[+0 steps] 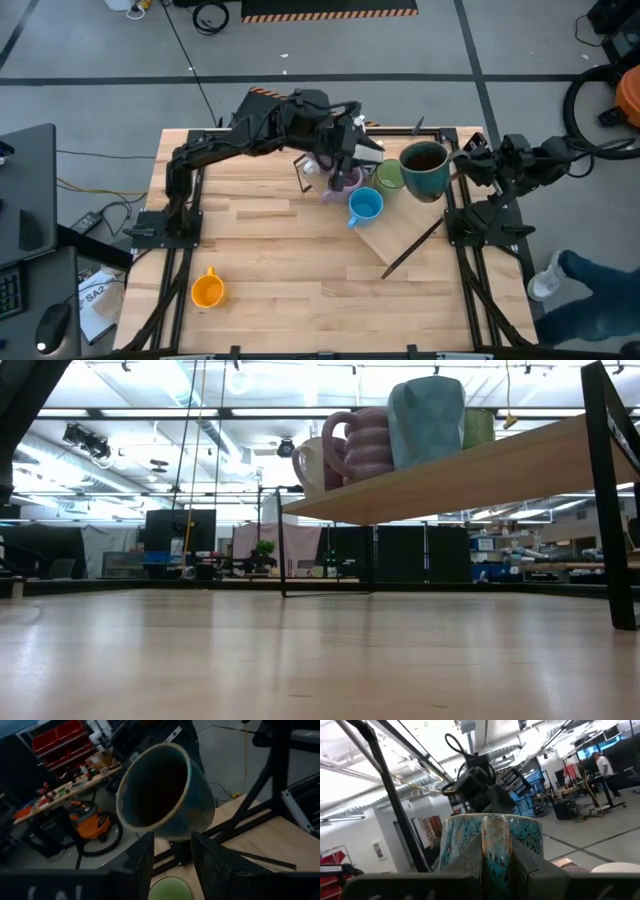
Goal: Place coffee mugs
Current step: Put the brown mug on the shelf
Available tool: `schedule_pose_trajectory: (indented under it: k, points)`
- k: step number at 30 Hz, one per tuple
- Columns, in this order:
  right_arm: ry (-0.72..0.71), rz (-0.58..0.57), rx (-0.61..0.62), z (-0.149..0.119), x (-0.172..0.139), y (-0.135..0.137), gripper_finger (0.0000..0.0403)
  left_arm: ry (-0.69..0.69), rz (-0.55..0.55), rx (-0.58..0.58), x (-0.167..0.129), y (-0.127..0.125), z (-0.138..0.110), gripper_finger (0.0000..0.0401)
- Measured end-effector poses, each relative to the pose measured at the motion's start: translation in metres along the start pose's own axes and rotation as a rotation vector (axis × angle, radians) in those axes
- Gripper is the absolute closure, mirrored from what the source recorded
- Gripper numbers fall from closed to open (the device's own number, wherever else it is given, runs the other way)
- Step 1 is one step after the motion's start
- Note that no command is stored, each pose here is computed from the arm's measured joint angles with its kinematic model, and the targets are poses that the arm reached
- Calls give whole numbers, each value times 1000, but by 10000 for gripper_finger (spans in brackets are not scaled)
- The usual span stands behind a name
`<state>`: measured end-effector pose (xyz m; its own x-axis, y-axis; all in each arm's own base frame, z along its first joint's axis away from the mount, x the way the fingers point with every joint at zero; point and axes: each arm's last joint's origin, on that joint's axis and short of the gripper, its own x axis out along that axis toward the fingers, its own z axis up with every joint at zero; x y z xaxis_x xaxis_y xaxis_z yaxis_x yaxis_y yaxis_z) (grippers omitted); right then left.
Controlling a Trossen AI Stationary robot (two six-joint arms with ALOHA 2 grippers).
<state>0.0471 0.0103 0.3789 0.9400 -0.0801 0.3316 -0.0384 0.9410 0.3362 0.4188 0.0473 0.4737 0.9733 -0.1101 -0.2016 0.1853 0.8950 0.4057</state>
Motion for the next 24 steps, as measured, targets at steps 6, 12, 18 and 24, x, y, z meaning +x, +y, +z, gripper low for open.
schedule_pose_trajectory:
  k: [6,12,18,24]
  points:
    - [58,27,-15,-12,17,11,349,-58,-84,-69,-1,-10,9,264]
    - [136,71,-33,-34,44,29,349,-152,-191,-284,-33,6,21,274]
    - [222,55,-2,-63,70,44,349,-67,-203,-270,-62,-1,28,284]
    - [278,117,2,-86,88,57,349,124,-300,-283,-55,-34,20,285]
